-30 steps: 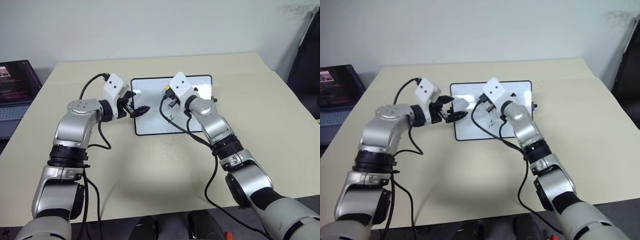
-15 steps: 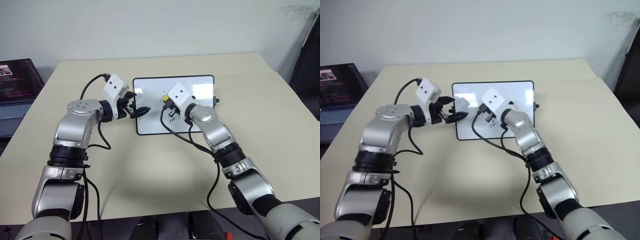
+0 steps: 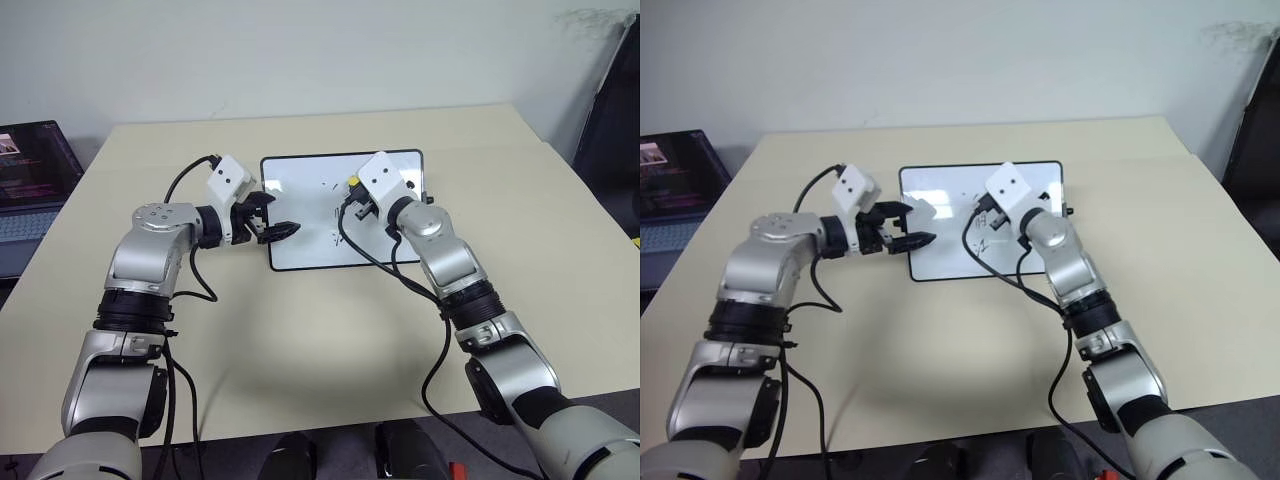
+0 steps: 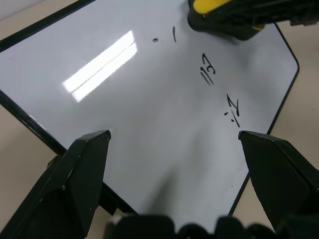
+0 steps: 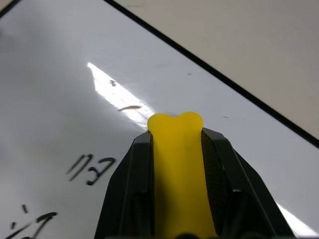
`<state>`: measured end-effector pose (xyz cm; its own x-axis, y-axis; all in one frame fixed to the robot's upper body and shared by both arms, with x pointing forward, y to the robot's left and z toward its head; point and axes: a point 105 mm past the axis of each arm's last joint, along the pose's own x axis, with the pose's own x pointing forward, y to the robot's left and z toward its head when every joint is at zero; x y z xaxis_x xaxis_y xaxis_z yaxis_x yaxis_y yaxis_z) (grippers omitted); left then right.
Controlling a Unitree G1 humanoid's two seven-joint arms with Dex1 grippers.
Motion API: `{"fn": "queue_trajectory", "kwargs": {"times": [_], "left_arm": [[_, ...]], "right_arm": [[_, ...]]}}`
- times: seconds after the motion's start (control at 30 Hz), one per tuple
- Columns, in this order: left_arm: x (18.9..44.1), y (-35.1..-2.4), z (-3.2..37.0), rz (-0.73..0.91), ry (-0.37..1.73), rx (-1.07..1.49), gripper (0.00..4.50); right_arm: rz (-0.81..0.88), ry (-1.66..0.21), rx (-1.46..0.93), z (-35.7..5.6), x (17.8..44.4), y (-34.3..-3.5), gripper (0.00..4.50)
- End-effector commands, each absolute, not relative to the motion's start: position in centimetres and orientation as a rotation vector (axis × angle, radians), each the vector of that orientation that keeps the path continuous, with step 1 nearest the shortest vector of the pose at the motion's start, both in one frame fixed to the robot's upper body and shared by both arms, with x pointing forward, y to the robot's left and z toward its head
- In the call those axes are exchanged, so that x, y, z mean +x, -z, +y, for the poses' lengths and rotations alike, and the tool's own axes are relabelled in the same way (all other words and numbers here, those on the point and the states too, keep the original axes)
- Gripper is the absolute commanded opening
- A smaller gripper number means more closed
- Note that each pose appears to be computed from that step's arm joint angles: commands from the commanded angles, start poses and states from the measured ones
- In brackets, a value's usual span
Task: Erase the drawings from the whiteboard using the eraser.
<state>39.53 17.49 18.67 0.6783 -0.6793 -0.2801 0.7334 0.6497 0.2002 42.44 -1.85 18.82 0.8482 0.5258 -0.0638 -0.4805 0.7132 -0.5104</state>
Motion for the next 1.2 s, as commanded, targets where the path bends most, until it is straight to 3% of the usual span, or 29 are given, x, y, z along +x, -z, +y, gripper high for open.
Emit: {"fn": "queue_trajectory", "kwargs": {"times": [0.03,0.37,0.6,0.87,1.2], "left_arm": [[40.4,-21.6,18.9,0.097,0.734,0.340,4.50],[40.7,-21.7,19.8,0.090,0.686,0.329,4.50],[40.3,-21.3,19.1,0.096,0.710,0.329,4.50],[40.2,-21.2,18.6,0.098,0.723,0.329,4.50],[40.2,-21.0,19.3,0.102,0.701,0.325,4.50]], "right_arm": [[-0.095,-0.630,-0.549,0.3,41.7,-18.5,0.97],[-0.207,-0.475,-0.534,-1.2,43.2,-22.4,0.97],[-0.144,-0.502,-0.553,-0.9,43.4,-20.6,0.97],[-0.083,-0.651,-0.591,1.1,41.8,-18.2,0.97],[-0.158,-0.431,-0.556,-2.8,44.4,-21.9,0.97]]}}
